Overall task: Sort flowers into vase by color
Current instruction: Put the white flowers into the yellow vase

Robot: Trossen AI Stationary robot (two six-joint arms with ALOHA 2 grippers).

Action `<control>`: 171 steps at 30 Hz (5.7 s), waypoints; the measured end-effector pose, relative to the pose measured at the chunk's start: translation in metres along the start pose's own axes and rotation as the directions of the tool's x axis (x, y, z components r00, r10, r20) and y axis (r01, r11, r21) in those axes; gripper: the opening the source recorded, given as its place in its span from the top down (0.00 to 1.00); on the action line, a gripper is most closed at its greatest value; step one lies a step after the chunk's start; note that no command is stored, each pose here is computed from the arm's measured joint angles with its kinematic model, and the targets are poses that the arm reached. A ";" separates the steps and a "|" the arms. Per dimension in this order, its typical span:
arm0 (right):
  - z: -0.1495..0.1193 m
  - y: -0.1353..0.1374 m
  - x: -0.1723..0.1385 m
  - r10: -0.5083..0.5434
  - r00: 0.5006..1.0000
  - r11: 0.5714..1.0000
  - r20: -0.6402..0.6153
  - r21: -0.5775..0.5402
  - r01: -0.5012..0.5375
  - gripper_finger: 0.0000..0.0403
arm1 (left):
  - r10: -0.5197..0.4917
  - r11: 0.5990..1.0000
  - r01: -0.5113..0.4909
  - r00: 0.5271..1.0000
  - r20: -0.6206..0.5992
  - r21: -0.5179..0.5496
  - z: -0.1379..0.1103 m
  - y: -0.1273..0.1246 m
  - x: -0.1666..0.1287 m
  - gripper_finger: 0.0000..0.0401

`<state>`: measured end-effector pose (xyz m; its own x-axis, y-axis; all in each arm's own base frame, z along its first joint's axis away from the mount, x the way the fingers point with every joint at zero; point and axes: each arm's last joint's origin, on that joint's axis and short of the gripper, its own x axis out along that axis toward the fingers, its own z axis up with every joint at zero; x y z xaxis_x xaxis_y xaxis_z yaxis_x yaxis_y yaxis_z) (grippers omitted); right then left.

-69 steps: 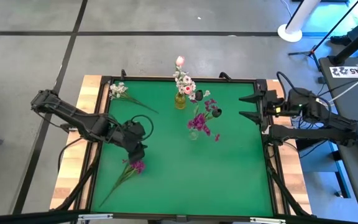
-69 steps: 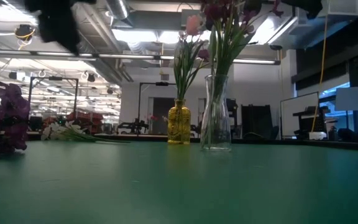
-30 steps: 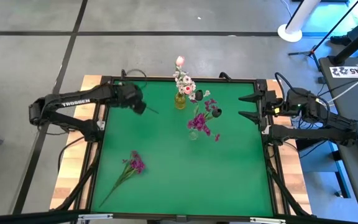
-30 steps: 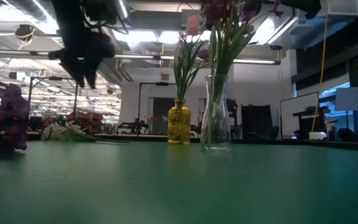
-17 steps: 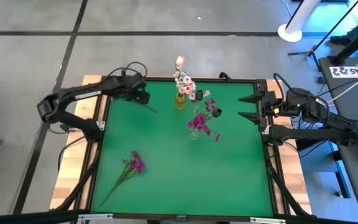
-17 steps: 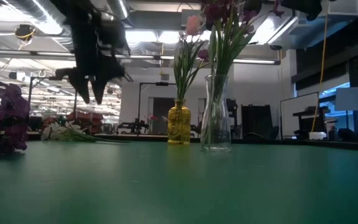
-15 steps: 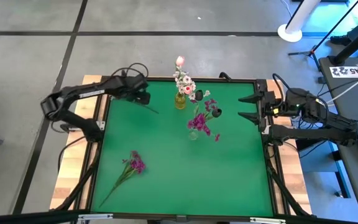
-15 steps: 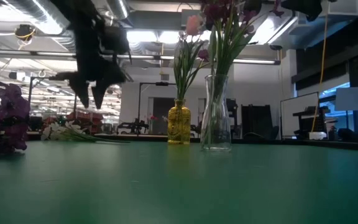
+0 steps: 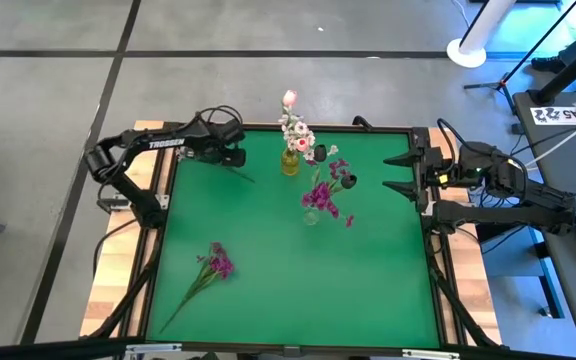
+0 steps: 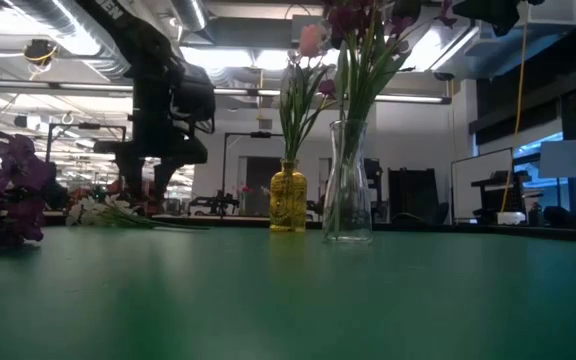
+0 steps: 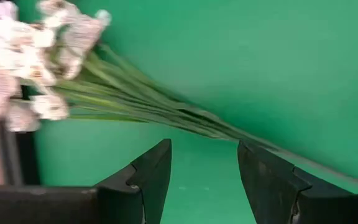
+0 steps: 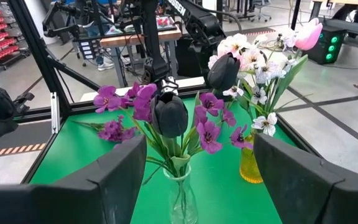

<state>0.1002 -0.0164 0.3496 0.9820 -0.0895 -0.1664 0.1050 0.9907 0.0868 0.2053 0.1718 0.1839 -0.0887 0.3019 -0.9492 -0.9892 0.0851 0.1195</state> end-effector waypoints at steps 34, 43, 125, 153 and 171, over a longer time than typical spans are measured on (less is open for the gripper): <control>0.000 0.000 0.000 -0.009 1.000 1.000 0.003 0.001 0.009 0.26 | -0.073 0.996 0.073 0.997 -0.003 0.047 0.001 -0.030 0.037 0.55; 0.000 0.000 0.000 -0.009 1.000 1.000 0.003 0.013 0.009 0.26 | -0.022 0.970 0.041 0.997 -0.080 0.238 -0.030 -0.049 0.036 0.55; -0.005 0.000 0.001 0.024 0.999 0.999 -0.047 0.043 -0.022 0.26 | -0.193 0.976 0.197 0.980 0.045 -0.095 -0.063 -0.034 -0.010 0.96; -0.013 0.001 -0.001 0.037 0.991 0.997 -0.131 0.069 -0.028 0.26 | -0.628 0.778 0.464 0.560 0.541 0.423 -0.076 -0.107 -0.229 0.98; -0.017 0.000 -0.001 0.016 0.986 0.997 -0.167 0.072 -0.004 0.26 | -0.718 0.696 0.453 0.421 0.555 0.557 -0.092 -0.116 -0.250 0.97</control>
<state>0.0961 -0.0149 0.3331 0.9435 -0.0555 -0.3267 0.1122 0.9811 0.1575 0.3313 -0.0006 0.3805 0.7374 0.5929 -0.3237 -0.6637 0.7249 -0.1843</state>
